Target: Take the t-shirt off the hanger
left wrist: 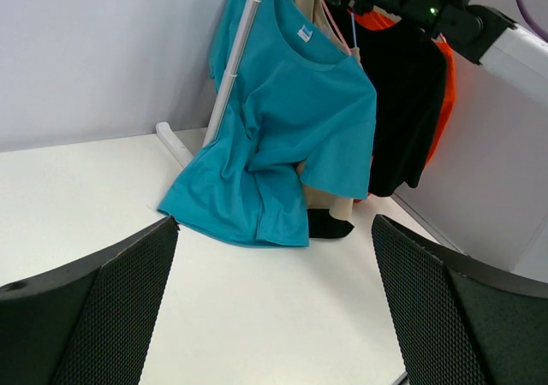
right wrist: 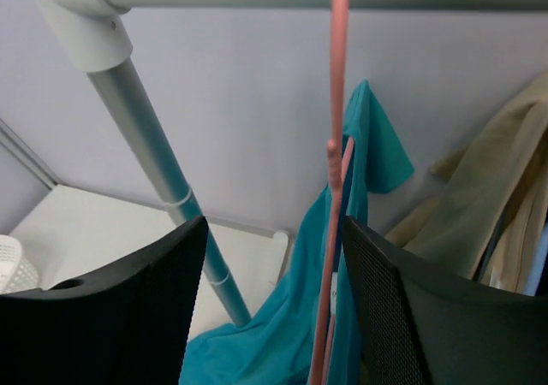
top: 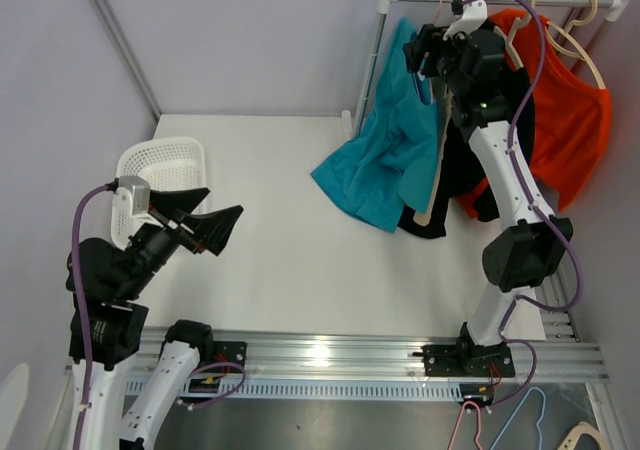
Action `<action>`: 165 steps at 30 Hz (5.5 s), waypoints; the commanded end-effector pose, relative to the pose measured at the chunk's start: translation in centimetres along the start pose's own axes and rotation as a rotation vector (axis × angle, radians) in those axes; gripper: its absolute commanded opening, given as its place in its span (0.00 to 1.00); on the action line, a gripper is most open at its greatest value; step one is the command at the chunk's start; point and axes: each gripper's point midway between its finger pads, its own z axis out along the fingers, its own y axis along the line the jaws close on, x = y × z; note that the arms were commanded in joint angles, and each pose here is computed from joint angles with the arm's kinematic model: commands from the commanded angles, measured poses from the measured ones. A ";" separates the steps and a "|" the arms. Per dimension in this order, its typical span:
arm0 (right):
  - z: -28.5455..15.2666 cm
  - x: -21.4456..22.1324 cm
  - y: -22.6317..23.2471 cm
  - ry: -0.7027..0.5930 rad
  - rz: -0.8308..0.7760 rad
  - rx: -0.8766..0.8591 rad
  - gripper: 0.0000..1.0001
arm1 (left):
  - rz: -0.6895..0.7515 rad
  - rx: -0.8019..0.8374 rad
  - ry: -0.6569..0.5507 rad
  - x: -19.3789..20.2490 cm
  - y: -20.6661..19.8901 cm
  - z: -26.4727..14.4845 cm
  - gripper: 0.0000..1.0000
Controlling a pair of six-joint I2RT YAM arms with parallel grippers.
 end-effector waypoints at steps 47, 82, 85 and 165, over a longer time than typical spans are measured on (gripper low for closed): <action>-15.7 -4.1 1.5 0.002 0.319 0.370 0.00 | 0.119 0.588 0.144 -2.0 -14.5 7.3 1.00; -18.7 -3.3 5.3 0.152 0.321 0.188 0.00 | 0.330 0.746 0.217 17.9 -28.7 17.7 0.01; -17.7 -4.0 4.7 0.130 0.294 0.212 0.00 | 0.365 0.856 0.165 17.1 -30.9 14.0 0.01; 4.6 -5.0 1.3 -0.089 0.054 0.086 0.00 | -0.053 -0.696 -0.167 -11.4 28.2 11.9 0.01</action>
